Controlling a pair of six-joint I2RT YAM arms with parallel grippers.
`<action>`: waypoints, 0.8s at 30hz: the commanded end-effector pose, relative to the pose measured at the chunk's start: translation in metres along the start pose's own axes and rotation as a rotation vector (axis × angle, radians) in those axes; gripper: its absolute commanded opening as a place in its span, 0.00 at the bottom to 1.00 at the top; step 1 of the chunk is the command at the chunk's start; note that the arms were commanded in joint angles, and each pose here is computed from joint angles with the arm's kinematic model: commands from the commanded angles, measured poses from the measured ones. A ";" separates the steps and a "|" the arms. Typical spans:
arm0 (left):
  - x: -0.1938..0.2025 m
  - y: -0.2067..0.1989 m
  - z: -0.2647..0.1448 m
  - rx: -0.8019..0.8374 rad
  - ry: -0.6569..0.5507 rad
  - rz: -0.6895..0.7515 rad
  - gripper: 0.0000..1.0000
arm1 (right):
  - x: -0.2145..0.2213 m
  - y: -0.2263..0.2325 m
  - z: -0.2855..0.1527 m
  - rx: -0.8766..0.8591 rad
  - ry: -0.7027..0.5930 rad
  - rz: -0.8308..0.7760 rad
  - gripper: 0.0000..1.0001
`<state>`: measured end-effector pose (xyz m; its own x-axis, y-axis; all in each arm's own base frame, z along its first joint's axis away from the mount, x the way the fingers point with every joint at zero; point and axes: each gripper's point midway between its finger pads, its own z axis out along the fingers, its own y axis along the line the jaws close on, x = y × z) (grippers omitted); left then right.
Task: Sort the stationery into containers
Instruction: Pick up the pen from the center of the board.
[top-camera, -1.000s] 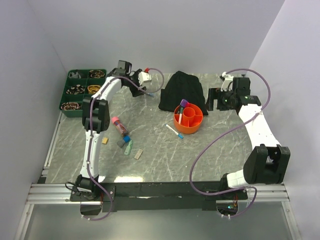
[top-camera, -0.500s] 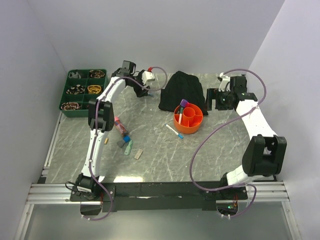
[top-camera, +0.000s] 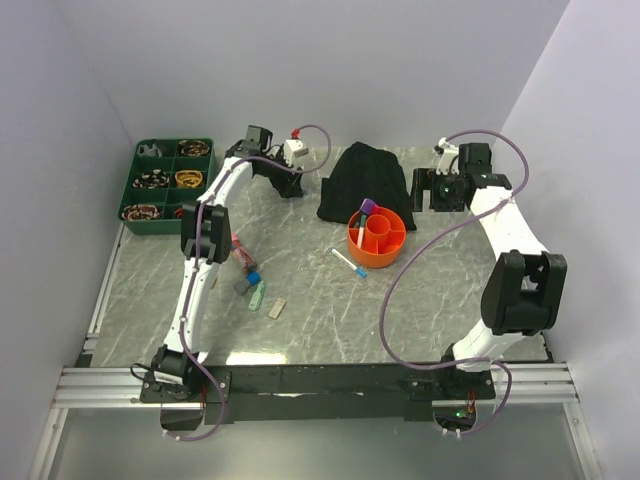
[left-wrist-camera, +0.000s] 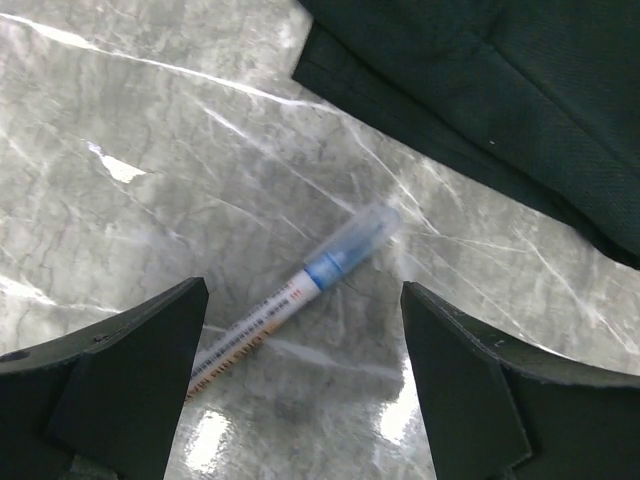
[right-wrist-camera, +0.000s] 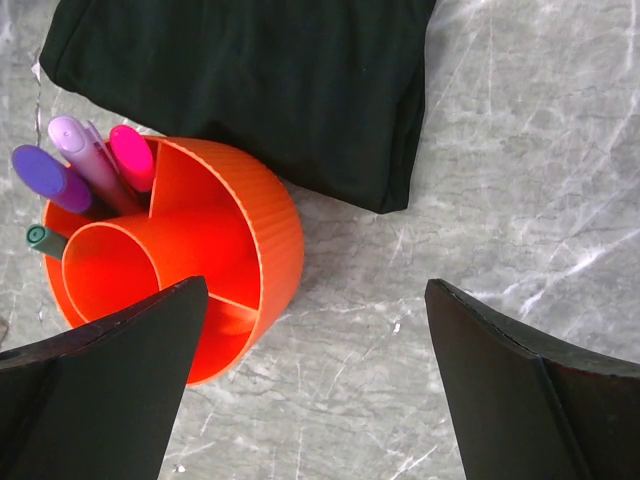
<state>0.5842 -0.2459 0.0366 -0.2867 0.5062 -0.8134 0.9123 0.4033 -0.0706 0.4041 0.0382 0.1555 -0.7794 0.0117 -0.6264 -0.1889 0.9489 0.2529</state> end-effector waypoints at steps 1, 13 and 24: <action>-0.004 -0.014 -0.006 0.074 0.004 0.053 0.83 | -0.022 -0.001 0.001 -0.012 -0.042 -0.007 0.98; 0.058 -0.048 -0.031 0.175 0.271 0.170 0.65 | -0.039 0.002 -0.010 -0.009 -0.071 -0.015 0.98; 0.060 -0.056 -0.003 0.064 0.337 0.178 0.61 | -0.025 0.011 -0.025 -0.019 -0.083 -0.016 0.98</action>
<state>0.5369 -0.2302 0.0259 -0.1469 0.7101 -0.6886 0.9718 0.2334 0.0335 0.4154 0.0383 0.1687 -0.7647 0.0157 -0.6442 -0.1957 0.9468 0.2553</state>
